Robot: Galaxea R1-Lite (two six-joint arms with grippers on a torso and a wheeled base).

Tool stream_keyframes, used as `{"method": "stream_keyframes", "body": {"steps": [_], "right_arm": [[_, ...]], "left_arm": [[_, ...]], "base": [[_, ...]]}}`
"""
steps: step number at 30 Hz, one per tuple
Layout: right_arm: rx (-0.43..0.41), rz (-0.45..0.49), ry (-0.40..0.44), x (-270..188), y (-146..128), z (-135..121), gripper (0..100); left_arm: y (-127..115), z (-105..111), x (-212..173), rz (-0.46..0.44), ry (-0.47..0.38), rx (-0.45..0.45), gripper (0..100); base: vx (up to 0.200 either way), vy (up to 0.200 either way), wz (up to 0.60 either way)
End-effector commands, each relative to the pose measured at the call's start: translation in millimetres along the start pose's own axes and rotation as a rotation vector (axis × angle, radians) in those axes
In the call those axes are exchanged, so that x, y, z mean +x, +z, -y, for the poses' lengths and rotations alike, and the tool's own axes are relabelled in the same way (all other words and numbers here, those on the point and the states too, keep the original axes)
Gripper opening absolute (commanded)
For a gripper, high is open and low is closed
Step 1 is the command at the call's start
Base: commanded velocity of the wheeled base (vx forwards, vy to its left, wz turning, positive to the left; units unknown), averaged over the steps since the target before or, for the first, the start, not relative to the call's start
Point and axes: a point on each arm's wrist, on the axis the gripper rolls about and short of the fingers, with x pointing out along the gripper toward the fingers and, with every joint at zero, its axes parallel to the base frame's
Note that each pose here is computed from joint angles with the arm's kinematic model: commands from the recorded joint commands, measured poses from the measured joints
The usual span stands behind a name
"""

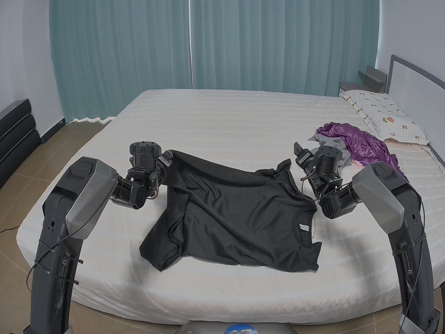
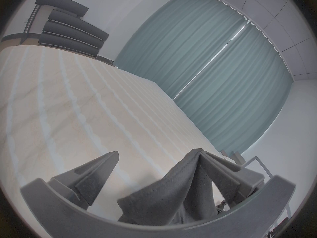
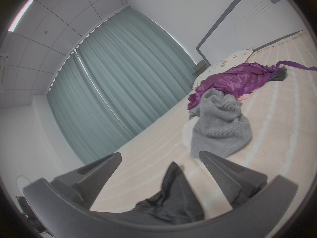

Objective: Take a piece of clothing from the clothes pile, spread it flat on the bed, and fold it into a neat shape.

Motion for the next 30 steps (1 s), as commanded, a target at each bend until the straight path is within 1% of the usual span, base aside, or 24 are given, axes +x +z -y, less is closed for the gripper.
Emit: {"method": "stream_keyframes", "body": {"steps": [1, 3, 5, 7, 10, 11, 12, 14, 15, 17, 19, 20, 21, 23, 26, 30], "right_arm": [[-0.019, -0.044, -0.044, -5, -6, 18, 100], [-0.015, -0.064, -0.044, -12, 3, 18, 100], [-0.006, -0.085, -0.035, -19, 9, 19, 100], [0.02, -0.105, -0.031, -28, 19, 17, 100], [0.081, -0.142, -0.018, -42, 32, 12, 100], [0.081, -0.142, -0.018, -42, 32, 12, 100], [0.104, -0.17, -0.014, -52, 38, 11, 100], [0.111, -0.181, -0.015, -57, 40, 12, 100], [0.121, -0.192, -0.018, -61, 43, 12, 100], [0.158, -0.226, -0.026, -77, 51, 13, 100], [0.184, -0.255, -0.026, -88, 54, 13, 100], [0.196, -0.272, -0.026, -94, 55, 13, 100], [0.197, -0.276, -0.028, -95, 55, 13, 100], [0.233, -0.31, -0.047, -110, 57, 16, 100], [0.264, -0.339, -0.082, -122, 56, 23, 100], [0.301, -0.353, -0.108, -135, 55, 29, 100]], "left_arm": [[-8, -20, 15, 0.003, 0.03, 0.013, 100], [-8, -29, 21, 0.023, 0.05, 0.071, 100], [-3, -30, 25, 0.053, 0.055, 0.108, 100], [8, -24, 29, 0.096, 0.041, 0.102, 100], [30, -12, 31, 0.162, 0.004, 0.08, 100], [30, -12, 31, 0.162, 0.004, 0.08, 100], [40, -8, 30, 0.181, -0.005, 0.078, 100], [40, -9, 30, 0.171, 0.006, 0.082, 100], [41, -9, 28, 0.156, 0.023, 0.085, 100], [41, -14, 20, 0.09, 0.088, 0.09, 100], [39, -17, 15, 0.045, 0.108, 0.078, 100], [36, -19, 12, 0.016, 0.11, 0.07, 100], [36, -19, 12, 0.012, 0.108, 0.071, 100], [23, -26, 6, -0.072, 0.109, 0.078, 100], [10, -31, 1, -0.129, 0.119, 0.09, 100], [-8, -36, -3, -0.205, 0.116, 0.098, 100]], "base": [[0.0, 0.0, 0.0], [0.0, 0.0, 0.0], [0.0, 0.0, 0.0], [0.0, 0.0, 0.0], [0.0, 0.0, 0.0], [0.0, 0.0, 0.0], [0.0, 0.0, 0.0], [0.0, 0.0, 0.0], [0.0, 0.0, 0.0], [0.0, 0.0, 0.0], [0.0, 0.0, 0.0], [0.0, 0.0, 0.0], [0.0, 0.0, 0.0], [0.0, 0.0, 0.0], [0.0, 0.0, 0.0], [0.0, 0.0, 0.0]]}}
